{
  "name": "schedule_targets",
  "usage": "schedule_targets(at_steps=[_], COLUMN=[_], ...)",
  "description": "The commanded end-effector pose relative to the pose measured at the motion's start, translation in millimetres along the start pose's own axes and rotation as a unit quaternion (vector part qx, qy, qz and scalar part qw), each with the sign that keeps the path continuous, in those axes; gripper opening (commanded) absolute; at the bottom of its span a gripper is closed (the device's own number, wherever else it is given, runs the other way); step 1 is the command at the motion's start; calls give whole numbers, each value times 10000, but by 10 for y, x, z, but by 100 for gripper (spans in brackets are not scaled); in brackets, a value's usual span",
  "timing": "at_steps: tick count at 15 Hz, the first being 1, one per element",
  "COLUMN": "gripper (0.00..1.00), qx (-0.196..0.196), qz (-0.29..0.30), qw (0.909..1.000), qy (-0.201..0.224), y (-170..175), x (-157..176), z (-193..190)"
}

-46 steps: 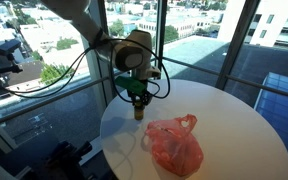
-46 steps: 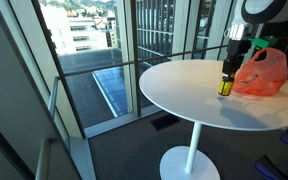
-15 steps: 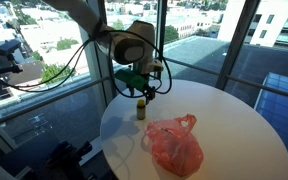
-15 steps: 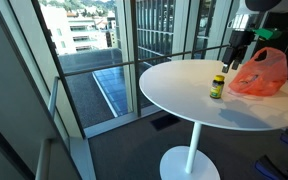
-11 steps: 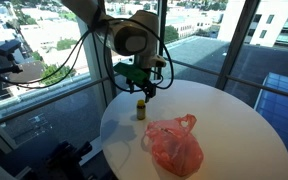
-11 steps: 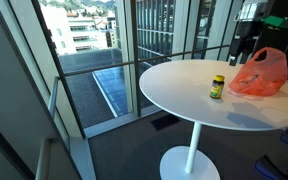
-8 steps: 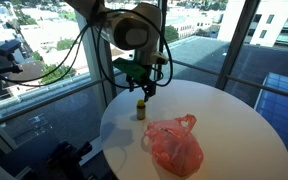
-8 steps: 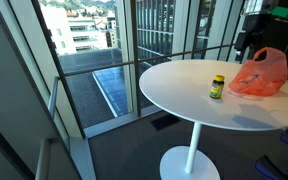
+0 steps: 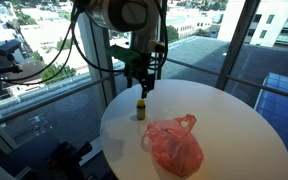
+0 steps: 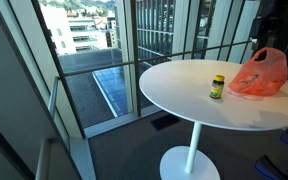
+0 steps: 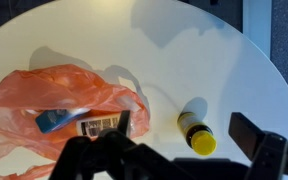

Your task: Take the yellow bottle from the plastic bag and put it on the table

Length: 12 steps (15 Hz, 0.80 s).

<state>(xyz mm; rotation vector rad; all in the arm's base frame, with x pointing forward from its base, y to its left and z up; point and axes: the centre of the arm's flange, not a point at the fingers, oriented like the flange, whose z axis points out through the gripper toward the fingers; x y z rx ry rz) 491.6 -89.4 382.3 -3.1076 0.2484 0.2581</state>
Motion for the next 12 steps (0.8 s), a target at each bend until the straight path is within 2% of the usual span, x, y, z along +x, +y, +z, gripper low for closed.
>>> schedule_targets(at_steps=[1,6,8,12], gripper=[100,100,100,100], qx=[-18,68,66,79], qz=[166,202,102,129], qw=[9999,9995,9997,9996], qy=[43,228,220,245], y=[65,117,90,118], x=[-235,-410,-307,-344], z=[-300,-572,-519,-562])
